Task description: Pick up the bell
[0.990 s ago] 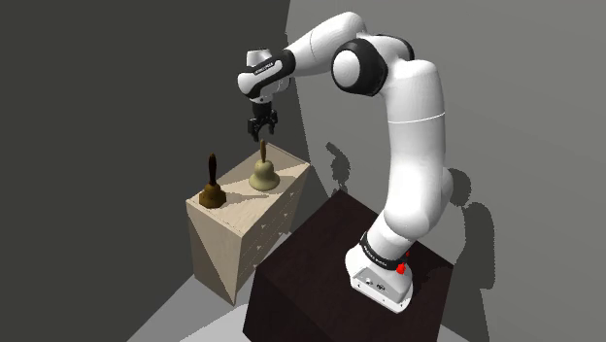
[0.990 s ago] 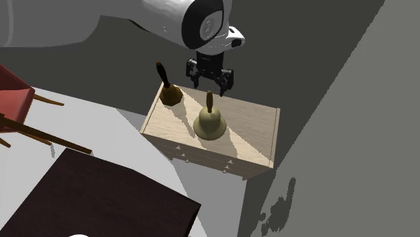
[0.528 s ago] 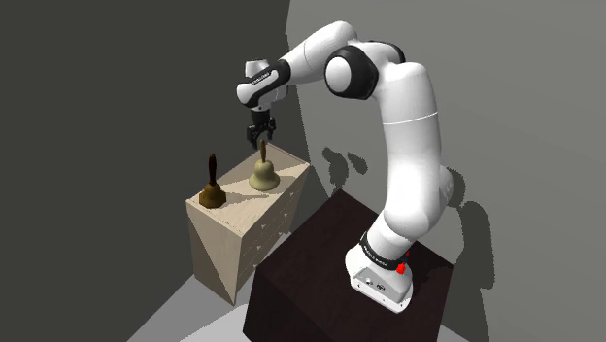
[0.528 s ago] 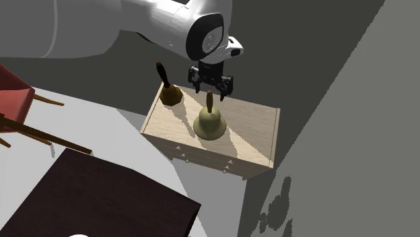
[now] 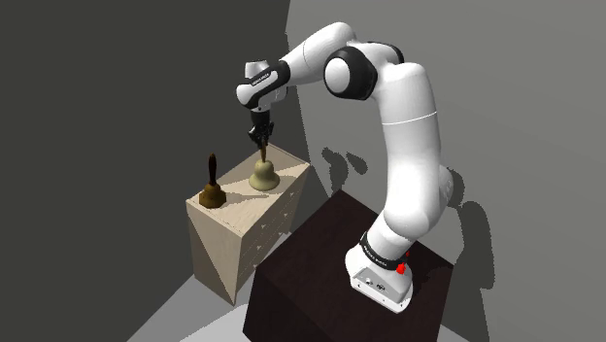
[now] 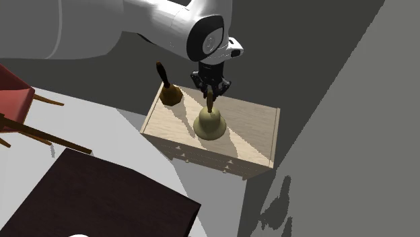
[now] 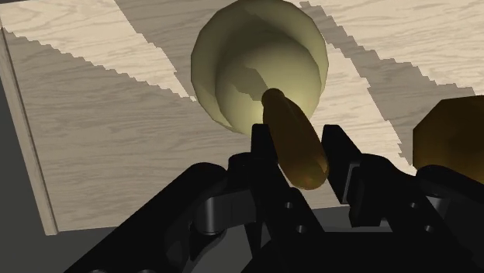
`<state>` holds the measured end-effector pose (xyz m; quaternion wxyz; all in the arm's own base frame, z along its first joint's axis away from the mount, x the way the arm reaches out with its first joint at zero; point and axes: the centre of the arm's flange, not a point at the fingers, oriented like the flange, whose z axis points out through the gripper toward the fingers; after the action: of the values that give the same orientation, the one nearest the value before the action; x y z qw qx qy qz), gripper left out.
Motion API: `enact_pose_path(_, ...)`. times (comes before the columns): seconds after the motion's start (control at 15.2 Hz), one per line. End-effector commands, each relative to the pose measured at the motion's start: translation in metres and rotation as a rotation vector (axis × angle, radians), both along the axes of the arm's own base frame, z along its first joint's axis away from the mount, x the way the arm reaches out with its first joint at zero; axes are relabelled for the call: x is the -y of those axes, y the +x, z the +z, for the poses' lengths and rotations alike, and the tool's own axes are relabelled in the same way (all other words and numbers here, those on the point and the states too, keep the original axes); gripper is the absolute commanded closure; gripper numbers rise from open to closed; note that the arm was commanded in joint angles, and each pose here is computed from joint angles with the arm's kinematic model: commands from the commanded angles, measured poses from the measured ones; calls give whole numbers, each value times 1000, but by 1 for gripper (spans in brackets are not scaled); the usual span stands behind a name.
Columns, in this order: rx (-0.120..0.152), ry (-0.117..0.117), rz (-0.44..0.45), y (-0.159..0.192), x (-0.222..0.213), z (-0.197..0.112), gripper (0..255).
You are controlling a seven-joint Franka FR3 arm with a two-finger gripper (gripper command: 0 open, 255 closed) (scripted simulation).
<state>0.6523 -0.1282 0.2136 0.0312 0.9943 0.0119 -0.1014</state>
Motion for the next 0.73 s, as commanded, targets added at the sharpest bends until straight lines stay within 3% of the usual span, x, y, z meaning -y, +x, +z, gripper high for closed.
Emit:
enact_pose_path(0.0, -1, 0, 0, 0, 0, 0, 255)
enact_pose_path(0.66, -1, 0, 0, -1, -1, 41, 255)
